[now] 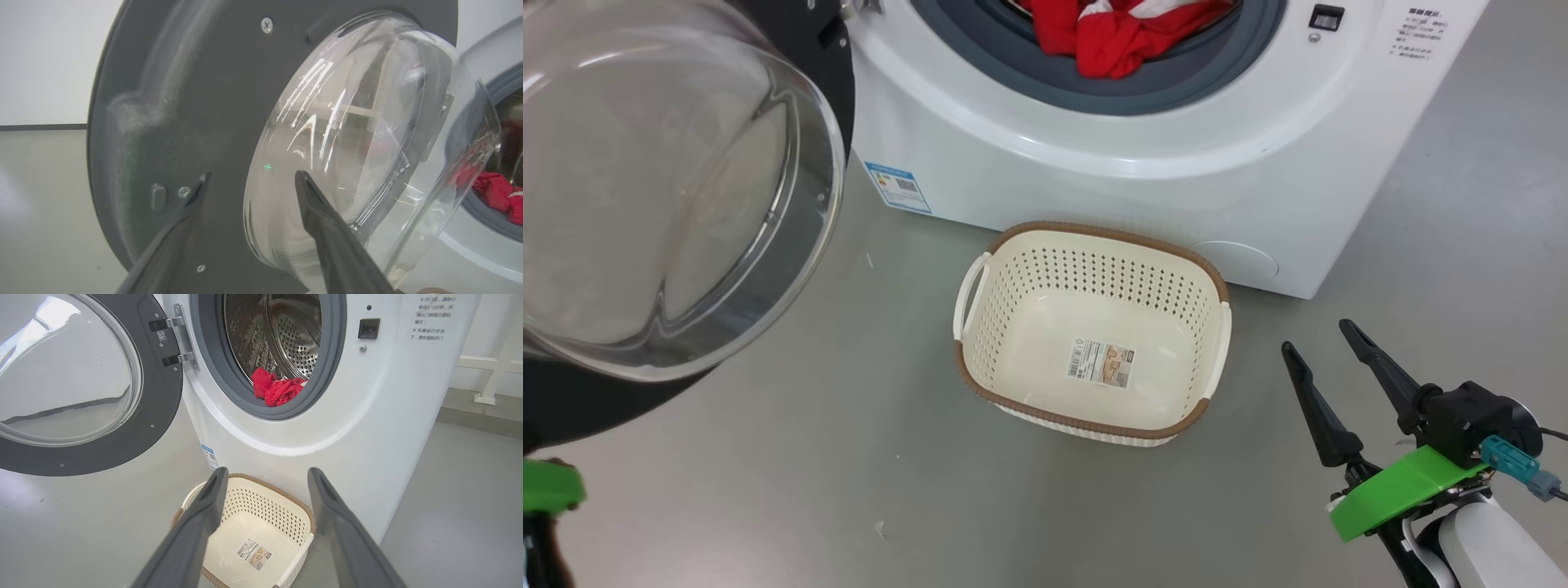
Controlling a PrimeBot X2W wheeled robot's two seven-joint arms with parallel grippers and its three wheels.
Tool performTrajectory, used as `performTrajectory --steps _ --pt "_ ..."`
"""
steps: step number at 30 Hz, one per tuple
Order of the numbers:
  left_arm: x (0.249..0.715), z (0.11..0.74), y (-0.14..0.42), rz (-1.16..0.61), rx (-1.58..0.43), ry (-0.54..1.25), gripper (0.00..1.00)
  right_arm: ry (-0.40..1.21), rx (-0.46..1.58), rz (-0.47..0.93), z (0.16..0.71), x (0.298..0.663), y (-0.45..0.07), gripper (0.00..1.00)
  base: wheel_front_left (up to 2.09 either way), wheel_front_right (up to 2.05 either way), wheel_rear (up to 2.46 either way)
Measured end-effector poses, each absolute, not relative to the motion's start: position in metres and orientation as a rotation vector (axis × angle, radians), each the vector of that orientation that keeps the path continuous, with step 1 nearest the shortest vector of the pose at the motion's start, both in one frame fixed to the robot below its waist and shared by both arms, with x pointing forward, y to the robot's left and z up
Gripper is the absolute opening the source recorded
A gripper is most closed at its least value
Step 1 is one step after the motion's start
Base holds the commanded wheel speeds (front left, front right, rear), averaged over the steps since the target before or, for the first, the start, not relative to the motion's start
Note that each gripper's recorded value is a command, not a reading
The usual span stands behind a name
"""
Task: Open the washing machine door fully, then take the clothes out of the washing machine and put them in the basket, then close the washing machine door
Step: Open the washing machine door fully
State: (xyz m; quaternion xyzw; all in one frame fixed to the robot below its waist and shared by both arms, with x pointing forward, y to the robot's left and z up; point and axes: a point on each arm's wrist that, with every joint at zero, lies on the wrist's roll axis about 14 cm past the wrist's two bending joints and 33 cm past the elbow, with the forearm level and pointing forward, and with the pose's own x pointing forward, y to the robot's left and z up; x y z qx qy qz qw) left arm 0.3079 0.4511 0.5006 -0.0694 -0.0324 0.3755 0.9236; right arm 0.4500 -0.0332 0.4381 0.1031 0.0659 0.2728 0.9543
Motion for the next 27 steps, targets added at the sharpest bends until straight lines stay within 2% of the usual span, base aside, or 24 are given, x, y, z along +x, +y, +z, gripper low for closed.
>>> performTrajectory --steps 11,27 --pt "0.313 0.498 0.402 0.629 -0.153 -0.079 1.0 0.125 0.204 0.496 0.443 0.444 -0.054 1.0 0.0 0.0 0.0" --pt "0.346 0.488 0.292 0.281 -0.208 -0.05 1.0 0.072 0.22 0.29 0.459 0.434 -0.12 1.0 0.0 0.0 0.0"
